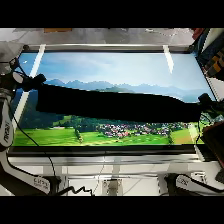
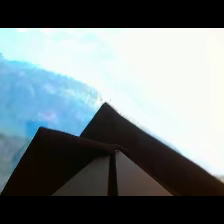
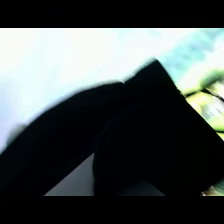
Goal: Fold the clothes and pants, and hang the long-sleeved shirts on hangers.
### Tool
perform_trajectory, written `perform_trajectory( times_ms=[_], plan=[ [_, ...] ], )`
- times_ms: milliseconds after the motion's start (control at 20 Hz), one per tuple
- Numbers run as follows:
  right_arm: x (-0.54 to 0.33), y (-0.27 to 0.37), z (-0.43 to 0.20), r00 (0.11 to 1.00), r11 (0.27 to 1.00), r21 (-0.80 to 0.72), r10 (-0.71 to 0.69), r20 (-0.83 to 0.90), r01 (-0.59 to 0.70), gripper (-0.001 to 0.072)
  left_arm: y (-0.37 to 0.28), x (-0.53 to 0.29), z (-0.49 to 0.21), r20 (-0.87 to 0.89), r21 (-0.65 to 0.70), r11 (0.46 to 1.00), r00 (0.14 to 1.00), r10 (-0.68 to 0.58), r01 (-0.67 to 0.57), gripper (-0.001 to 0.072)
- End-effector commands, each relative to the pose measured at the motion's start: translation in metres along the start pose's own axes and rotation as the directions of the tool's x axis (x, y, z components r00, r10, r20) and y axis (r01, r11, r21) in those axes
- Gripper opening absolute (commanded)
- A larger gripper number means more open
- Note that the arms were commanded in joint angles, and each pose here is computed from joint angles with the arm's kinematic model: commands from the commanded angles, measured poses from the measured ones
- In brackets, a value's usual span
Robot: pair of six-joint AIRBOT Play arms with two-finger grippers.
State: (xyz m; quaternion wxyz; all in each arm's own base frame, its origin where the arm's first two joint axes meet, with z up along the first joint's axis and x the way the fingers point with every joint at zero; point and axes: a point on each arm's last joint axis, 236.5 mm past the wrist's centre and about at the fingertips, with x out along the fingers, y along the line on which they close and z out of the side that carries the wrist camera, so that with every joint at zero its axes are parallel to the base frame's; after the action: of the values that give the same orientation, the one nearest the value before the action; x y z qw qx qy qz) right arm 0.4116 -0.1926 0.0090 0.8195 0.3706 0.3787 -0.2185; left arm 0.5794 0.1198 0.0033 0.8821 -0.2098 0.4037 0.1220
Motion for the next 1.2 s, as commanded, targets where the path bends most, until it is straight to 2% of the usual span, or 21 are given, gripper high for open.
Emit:
perform_trajectory(
  times_ms=[0, 150, 200, 250, 300, 350, 550, 700, 800, 950, 1150],
  plan=[
    [0.032, 0.018, 0.017, 1.0, 0.999, 0.051, 0.016, -0.024, -0.015, 0.0021, -0.009, 0.018, 0.005, 0.023, -0.023, 1.0, 1.0, -0.011, 0.012, 0.0007],
    [0.057, 0.026, 0.025, 1.0, 0.998, 0.057, 0.024, 0.018, -0.025, 0.0023, -0.019, 0.027, 0.01, 0.066, -0.022, 0.999, 0.997, -0.036, 0.037, 0.0011],
    [0.063, 0.031, 0.027, 0.999, 0.998, 0.048, 0.031, 0.04, -0.033, 0.0052, -0.026, 0.029, 0.012, 0.081, -0.026, 0.998, 0.995, -0.051, 0.053, 0.005],
    [0.065, 0.038, 0.031, 0.997, 0.998, 0.036, 0.042, 0.068, -0.044, 0.0243, -0.032, 0.029, 0.014, 0.093, -0.018, 0.998, 0.994, -0.061, 0.063, 0.0238],
    [0.066, 0.044, 0.036, 0.994, 0.998, 0.022, 0.054, 0.099, -0.056, 0.0552, -0.037, 0.029, 0.014, 0.101, 0.008, 0.998, 0.993, -0.068, 0.067, 0.0643],
    [0.066, 0.052, 0.039, 0.99, 0.998, 0.003, 0.067, 0.123, -0.068, 0.0705, -0.04, 0.028, 0.014, 0.103, 0.027, 0.997, 0.992, -0.072, 0.07, 0.0714],
    [0.063, 0.063, 0.035, 0.991, 0.997, -0.022, 0.078, 0.109, -0.076, 0.0686, -0.038, 0.012, 0.01, 0.062, 0.069, 0.996, 0.997, -0.053, 0.049, 0.0709],
    [0.062, 0.059, 0.018, 0.998, 0.998, -0.032, 0.059, 0.034, -0.058, 0.0686, 0.006, -0.017, -0.005, -0.049, 0.151, 0.984, 0.994, 0.099, -0.09, 0.0696],
    [0.063, 0.055, 0.003, 0.999, 0.993, -0.11, 0.042, -0.027, -0.044, 0.0685, 0.041, -0.04, -0.021, -0.147, 0.198, 0.964, 0.967, 0.206, -0.175, 0.0695],
    [0.061, 0.05, -0.017, 0.993, 0.977, -0.208, 0.021, -0.114, -0.044, 0.0685, 0.068, -0.068, -0.057, -0.319, 0.313, 0.934, 0.908, 0.274, -0.172, 0.0694],
    [0.06, 0.047, -0.027, 0.988, 0.962, -0.268, 0.01, -0.156, -0.052, 0.0685, 0.087, -0.089, -0.103, -0.406, 0.282, 0.944, 0.87, 0.279, -0.171, 0.0675]
  ],
)
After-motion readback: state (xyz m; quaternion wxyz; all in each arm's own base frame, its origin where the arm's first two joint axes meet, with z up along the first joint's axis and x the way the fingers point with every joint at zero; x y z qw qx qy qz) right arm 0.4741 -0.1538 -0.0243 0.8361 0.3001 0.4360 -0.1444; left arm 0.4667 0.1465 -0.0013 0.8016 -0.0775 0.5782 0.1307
